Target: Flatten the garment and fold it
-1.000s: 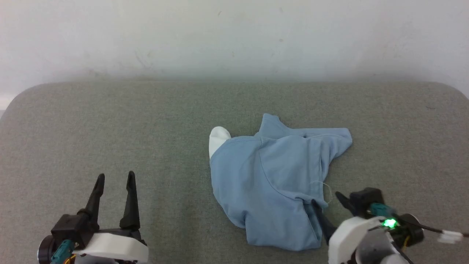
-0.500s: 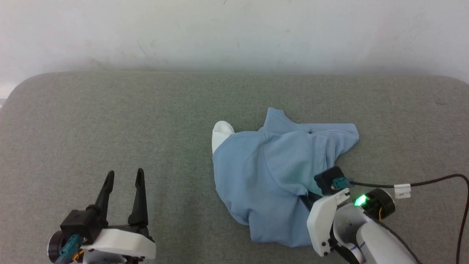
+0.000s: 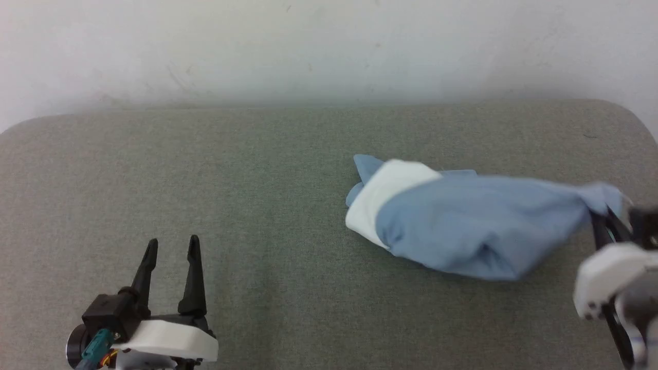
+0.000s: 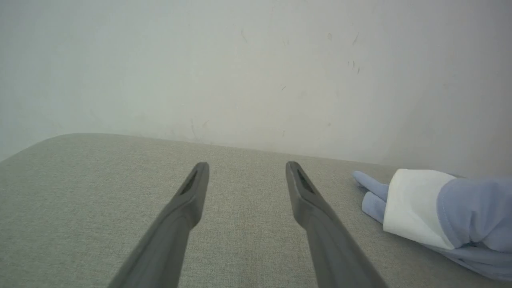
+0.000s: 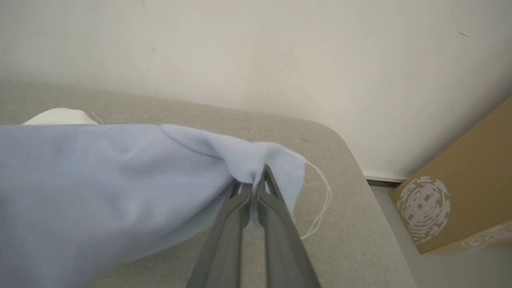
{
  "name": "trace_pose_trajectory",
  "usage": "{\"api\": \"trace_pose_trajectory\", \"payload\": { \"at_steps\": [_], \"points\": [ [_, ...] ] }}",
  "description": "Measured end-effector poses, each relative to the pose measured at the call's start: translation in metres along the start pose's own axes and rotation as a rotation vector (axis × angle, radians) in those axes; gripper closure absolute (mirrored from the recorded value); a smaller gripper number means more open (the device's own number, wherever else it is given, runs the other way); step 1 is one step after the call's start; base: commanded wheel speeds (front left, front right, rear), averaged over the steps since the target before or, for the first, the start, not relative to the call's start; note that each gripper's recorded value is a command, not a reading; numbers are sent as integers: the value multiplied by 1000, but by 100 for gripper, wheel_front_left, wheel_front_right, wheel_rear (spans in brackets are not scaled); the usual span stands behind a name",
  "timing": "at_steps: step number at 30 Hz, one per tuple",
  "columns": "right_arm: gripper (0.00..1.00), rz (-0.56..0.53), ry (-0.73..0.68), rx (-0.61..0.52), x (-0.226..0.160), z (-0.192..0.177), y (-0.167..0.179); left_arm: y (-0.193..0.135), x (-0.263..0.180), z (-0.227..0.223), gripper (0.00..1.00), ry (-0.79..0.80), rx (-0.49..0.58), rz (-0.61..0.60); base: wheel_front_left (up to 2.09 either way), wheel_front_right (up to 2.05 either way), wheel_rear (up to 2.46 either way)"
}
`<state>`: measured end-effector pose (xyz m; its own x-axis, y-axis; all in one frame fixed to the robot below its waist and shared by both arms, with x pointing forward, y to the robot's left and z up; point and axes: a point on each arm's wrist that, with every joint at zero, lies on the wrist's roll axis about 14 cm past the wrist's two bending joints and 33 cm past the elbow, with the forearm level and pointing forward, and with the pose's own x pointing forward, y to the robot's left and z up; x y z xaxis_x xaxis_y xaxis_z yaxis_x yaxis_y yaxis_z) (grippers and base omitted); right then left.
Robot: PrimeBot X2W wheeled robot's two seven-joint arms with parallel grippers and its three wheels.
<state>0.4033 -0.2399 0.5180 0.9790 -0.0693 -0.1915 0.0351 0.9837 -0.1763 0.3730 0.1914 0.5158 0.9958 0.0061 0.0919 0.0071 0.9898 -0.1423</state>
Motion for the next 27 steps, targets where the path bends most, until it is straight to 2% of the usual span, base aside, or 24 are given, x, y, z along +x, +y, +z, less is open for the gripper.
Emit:
{"api": "trace_pose_trajectory", "payload": {
  "at_steps": [3, 8, 9, 10, 11, 14, 20, 27],
  "points": [
    [100, -109, 134, 26, -29, -44, -28, -4, 2, -3, 0, 6, -8, -8, 0, 0, 0],
    [100, -202, 407, 82, -85, -125, -48, -8, 5, -6, 0, 15, -11, -17, 0, 0, 0],
    [93, -215, 443, 94, -93, -136, -51, -8, 6, -7, 0, 17, -11, -18, 0, 0, 0],
    [54, -220, 473, 107, -100, -145, -52, -8, 6, -8, 0, 18, -11, -20, 0, 0, 0],
    [0, -220, 473, 134, -102, -149, -51, -9, 7, -8, 0, 21, -11, -22, 0, 0, 0],
    [0, -231, 359, 170, -95, -132, -54, -12, 8, -9, 0, 23, -12, -30, 0, 0, 0],
    [0, -225, 28, 173, -73, -63, -57, -16, 8, -7, 0, 19, -10, -45, 0, 0, 0],
    [0, -17, -150, 189, -60, -13, 10, -20, 7, -12, 0, 52, -6, -59, 0, 0, 0]
  ]
}}
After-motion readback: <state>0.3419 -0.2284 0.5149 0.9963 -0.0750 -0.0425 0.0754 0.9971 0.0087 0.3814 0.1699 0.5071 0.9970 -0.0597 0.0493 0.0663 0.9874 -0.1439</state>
